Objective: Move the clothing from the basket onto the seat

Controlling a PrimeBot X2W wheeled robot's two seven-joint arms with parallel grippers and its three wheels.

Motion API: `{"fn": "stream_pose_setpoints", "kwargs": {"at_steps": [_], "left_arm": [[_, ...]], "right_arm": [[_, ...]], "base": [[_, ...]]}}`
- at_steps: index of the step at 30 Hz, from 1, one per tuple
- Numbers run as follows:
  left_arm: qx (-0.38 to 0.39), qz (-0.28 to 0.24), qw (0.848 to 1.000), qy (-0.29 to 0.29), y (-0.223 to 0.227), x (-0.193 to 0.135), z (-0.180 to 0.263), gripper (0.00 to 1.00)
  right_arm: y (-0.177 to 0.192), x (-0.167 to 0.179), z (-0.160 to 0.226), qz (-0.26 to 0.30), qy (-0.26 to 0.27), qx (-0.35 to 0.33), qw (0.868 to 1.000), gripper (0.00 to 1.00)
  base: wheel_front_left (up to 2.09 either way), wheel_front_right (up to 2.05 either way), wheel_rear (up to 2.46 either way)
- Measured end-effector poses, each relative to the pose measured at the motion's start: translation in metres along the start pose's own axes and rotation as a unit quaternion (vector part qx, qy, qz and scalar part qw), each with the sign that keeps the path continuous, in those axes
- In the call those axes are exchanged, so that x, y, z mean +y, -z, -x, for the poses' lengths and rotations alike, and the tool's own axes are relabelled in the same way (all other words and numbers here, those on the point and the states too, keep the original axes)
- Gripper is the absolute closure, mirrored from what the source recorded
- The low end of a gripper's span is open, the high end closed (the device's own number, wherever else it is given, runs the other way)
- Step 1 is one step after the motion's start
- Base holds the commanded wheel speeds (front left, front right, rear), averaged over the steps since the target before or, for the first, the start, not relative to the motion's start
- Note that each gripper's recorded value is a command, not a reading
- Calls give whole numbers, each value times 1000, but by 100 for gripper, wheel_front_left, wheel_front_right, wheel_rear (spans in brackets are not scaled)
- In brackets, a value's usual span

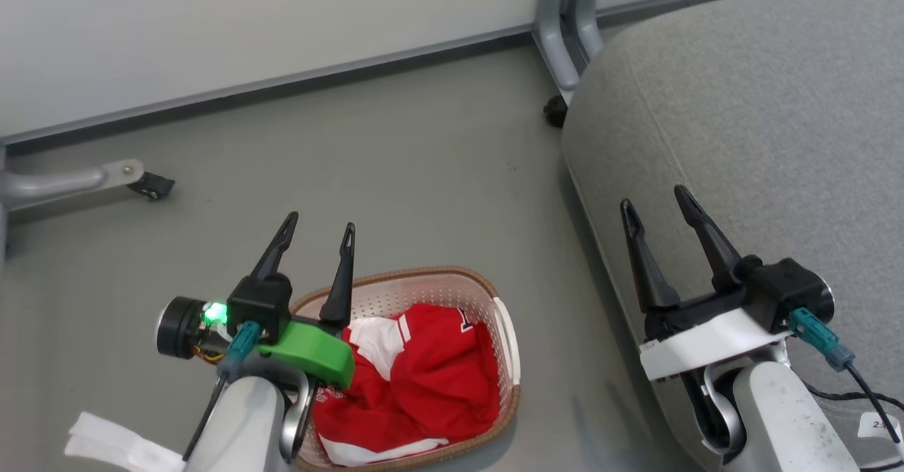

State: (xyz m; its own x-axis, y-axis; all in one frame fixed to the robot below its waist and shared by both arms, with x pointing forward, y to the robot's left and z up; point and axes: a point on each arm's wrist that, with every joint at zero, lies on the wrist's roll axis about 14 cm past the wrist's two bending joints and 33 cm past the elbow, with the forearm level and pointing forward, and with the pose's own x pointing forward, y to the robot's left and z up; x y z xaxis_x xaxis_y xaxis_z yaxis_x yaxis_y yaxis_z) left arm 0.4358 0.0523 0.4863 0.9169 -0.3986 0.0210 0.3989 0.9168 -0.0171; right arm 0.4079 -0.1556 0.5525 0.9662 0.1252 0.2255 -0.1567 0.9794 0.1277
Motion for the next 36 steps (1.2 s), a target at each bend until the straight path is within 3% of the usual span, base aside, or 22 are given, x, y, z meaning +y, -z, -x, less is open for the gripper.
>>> {"fn": "stream_pose_setpoints", "kwargs": {"at_steps": [12, 25, 36], "left_arm": [[107, -13, 984, 142, 89, -57, -58, 0], [239, -24, 941, 237, 214, -89, -76, 0], [337, -22, 898, 281, 312, -96, -59, 0]], "right_arm": [[-4, -41, -14, 17, 44, -10, 999, 0], [31, -70, -33, 35, 66, 27, 997, 0], [91, -81, -50, 43, 60, 83, 994, 0]], "base": [[0, 0, 0], [0, 0, 0], [0, 0, 0]]}}
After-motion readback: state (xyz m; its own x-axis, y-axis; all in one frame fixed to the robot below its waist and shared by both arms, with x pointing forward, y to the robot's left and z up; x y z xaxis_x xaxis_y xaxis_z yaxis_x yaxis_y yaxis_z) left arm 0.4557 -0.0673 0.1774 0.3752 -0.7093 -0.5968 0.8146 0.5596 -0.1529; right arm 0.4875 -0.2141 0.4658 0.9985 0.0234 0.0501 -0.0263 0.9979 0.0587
